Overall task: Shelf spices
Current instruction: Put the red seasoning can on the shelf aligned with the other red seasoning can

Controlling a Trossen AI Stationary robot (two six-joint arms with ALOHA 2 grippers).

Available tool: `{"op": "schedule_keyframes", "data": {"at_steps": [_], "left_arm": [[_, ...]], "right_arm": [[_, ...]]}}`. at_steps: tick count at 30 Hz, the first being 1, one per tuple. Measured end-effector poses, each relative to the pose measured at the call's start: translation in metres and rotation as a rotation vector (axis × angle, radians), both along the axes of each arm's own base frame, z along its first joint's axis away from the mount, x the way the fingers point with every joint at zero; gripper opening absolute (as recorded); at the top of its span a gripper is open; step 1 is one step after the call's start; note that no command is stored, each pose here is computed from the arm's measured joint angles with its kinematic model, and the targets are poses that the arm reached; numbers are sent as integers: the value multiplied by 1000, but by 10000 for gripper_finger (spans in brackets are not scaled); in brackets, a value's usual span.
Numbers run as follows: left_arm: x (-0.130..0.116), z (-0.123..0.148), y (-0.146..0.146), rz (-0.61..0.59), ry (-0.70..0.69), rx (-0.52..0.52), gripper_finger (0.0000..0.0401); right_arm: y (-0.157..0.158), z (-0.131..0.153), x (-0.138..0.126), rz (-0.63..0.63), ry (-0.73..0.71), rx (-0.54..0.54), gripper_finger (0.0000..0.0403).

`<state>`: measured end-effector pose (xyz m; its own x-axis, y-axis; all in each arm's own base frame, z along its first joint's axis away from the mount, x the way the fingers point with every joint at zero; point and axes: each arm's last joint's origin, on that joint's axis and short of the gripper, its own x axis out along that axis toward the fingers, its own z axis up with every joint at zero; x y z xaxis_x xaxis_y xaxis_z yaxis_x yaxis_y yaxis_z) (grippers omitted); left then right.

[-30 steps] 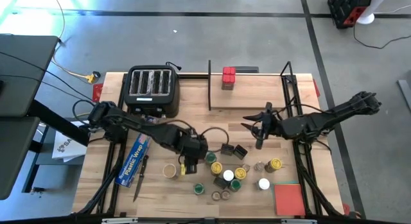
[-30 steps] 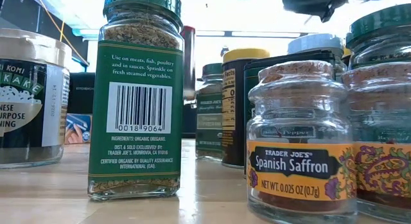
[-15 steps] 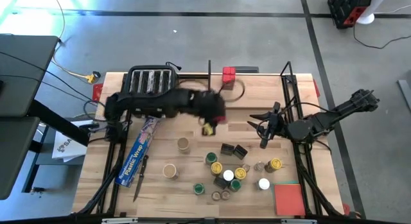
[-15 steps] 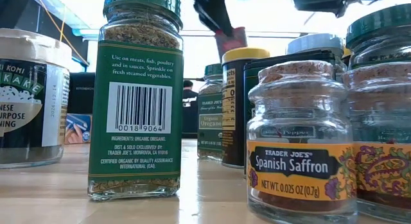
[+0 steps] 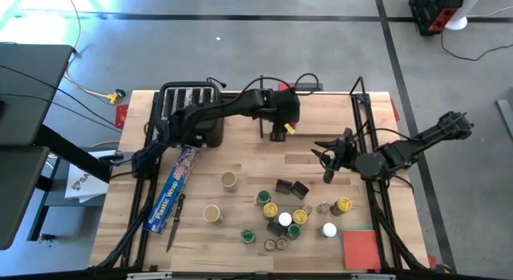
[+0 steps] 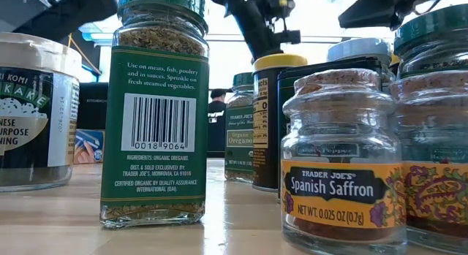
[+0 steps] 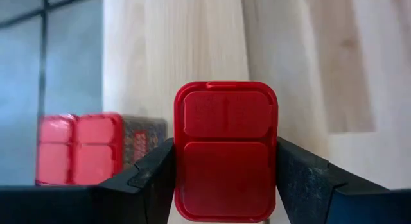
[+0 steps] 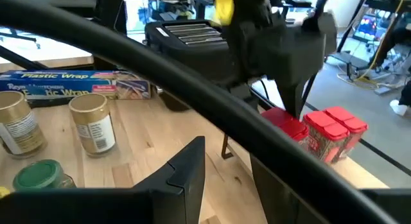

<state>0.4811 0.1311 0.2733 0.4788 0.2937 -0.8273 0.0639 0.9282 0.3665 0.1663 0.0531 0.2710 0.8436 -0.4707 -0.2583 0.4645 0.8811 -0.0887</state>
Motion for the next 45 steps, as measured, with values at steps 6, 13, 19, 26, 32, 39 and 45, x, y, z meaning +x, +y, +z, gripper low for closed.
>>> {"op": "schedule_keyframes", "data": {"at_steps": [6,13,19,26,32,39,45], "left_arm": [[1,-16,18,32,21,-18,222],[4,-22,24,10,29,19,261],[8,-24,27,-6,17,75,265],[14,-20,15,-66,32,198,254],[14,-12,-8,-92,74,258,246],[-3,-6,-28,-83,210,210,220],[-12,-8,-1,29,206,118,140]], "right_arm": [[-1,-2,-1,-16,12,13,116],[-1,-3,-1,-17,11,15,116],[-1,-3,-1,-16,11,15,116],[-1,-3,-1,-15,11,16,116],[-1,-3,-1,-14,11,16,116],[-1,-4,-1,-13,21,12,116],[-1,-4,-1,-13,23,11,116]]}}
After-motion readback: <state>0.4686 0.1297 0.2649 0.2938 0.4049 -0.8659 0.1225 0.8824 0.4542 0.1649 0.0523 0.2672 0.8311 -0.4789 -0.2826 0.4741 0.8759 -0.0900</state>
